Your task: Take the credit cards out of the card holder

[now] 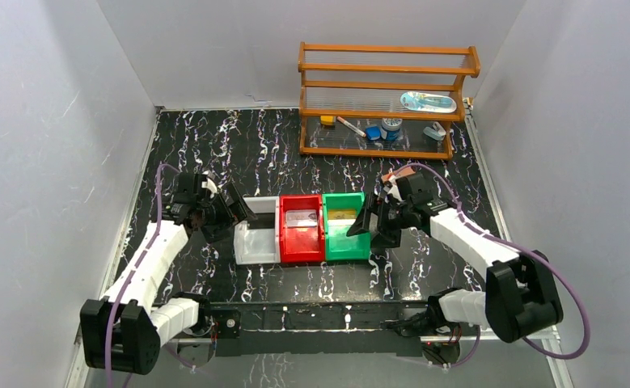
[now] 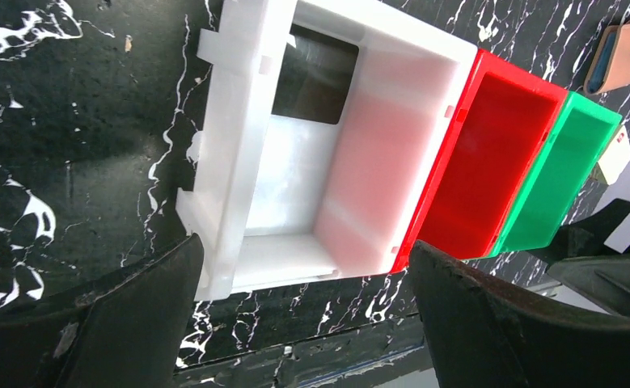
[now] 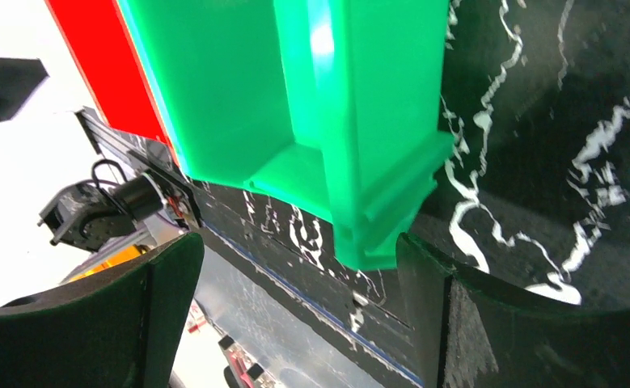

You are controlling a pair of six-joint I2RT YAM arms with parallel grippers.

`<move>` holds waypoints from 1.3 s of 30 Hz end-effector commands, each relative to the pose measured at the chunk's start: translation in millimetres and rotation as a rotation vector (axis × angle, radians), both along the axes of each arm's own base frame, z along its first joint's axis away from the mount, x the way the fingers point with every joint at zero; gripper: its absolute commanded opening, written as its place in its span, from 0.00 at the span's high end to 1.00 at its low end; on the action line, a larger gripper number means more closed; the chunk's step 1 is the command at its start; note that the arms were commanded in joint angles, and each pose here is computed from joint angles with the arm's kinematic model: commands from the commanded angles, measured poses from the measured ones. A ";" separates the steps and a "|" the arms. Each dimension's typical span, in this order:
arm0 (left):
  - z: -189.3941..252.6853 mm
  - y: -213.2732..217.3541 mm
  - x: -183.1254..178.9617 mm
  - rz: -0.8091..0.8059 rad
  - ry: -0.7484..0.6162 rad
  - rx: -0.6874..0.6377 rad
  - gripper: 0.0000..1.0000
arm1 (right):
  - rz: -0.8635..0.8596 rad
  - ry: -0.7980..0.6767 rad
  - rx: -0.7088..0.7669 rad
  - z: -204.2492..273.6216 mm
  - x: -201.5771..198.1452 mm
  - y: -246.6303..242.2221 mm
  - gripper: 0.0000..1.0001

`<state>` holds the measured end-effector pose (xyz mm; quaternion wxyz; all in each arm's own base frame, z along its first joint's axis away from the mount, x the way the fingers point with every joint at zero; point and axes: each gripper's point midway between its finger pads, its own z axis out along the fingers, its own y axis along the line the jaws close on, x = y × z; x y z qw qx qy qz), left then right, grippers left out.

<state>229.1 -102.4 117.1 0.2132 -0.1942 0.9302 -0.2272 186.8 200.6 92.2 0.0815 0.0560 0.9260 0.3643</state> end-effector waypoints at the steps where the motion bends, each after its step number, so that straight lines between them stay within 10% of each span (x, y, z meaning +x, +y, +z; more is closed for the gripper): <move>1: 0.3 -12.1 11.4 -0.015 -0.014 -0.078 0.02 | -0.004 -0.109 0.092 29.4 38.5 25.9 0.03; 19: -11.9 4.1 103.4 0.010 -0.021 0.039 0.03 | 0.021 -0.078 0.096 11.1 126.4 73.0 0.05; 39: 9.0 54.1 82.3 0.093 -0.054 0.257 0.02 | -0.318 -0.349 -0.597 33.3 185.4 -74.5 0.02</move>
